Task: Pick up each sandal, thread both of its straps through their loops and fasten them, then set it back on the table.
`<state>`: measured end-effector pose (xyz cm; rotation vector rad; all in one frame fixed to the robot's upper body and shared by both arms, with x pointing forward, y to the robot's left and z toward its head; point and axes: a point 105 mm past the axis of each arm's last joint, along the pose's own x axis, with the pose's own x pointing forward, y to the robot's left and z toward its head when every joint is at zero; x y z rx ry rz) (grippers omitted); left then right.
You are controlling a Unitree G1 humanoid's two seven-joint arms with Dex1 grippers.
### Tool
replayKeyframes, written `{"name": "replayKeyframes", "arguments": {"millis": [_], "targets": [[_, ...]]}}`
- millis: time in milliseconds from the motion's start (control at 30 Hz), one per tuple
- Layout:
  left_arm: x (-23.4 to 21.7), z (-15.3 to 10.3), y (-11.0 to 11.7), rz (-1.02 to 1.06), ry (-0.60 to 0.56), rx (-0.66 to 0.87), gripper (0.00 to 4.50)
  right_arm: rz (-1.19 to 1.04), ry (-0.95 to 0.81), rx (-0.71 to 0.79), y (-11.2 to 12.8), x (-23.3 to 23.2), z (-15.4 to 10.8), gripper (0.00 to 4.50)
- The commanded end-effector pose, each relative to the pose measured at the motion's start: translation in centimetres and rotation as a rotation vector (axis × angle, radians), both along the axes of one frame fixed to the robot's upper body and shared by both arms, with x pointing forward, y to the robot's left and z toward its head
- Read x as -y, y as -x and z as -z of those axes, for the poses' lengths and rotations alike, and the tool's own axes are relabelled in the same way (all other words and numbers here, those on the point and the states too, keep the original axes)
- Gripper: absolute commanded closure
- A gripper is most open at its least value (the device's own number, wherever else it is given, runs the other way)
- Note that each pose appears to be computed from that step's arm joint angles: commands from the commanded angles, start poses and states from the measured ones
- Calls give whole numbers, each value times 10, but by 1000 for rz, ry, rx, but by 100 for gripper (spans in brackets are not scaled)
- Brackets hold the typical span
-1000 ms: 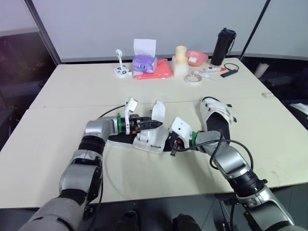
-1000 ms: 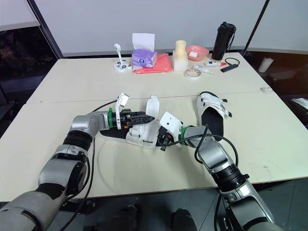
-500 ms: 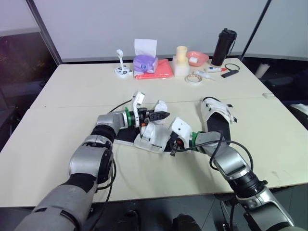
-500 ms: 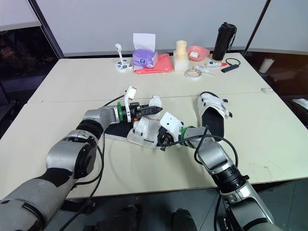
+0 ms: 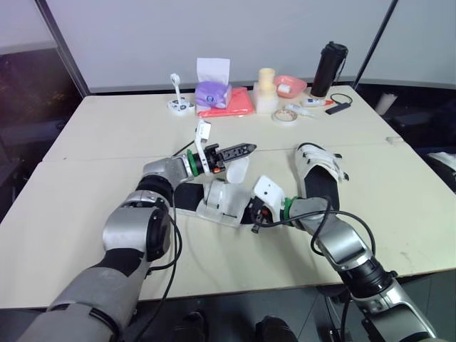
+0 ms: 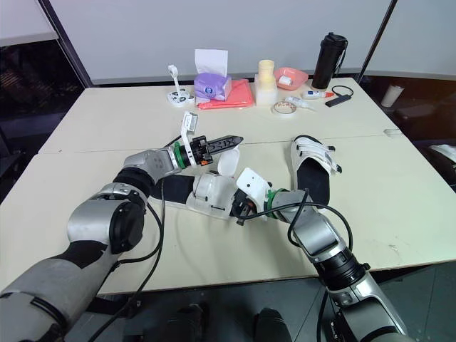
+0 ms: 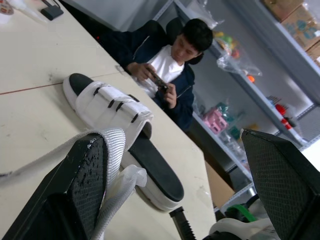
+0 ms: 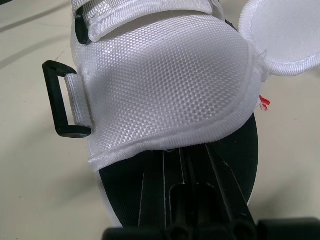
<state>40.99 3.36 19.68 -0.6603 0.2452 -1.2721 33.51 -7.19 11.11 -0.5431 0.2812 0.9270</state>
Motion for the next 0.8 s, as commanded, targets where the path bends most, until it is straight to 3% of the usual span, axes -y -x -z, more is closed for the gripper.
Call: {"name": "replayKeyframes", "arguments": {"millis": [33,367,467,700,800], "targets": [[-5,-20,-1,5,90,26,30,-2,3,-5,1,1,0,450],[-2,-6,4,38,10,42,30,-4,5,-4,2,1,0,450],[-2,-6,4,39,14,39,111,-3,4,-5,3,0,0,450],[-6,-10,5,51,29,41,448,1,1,-7,3,0,1,450],[-11,-14,8,74,44,53,448,4,1,-7,3,1,1,450]]}}
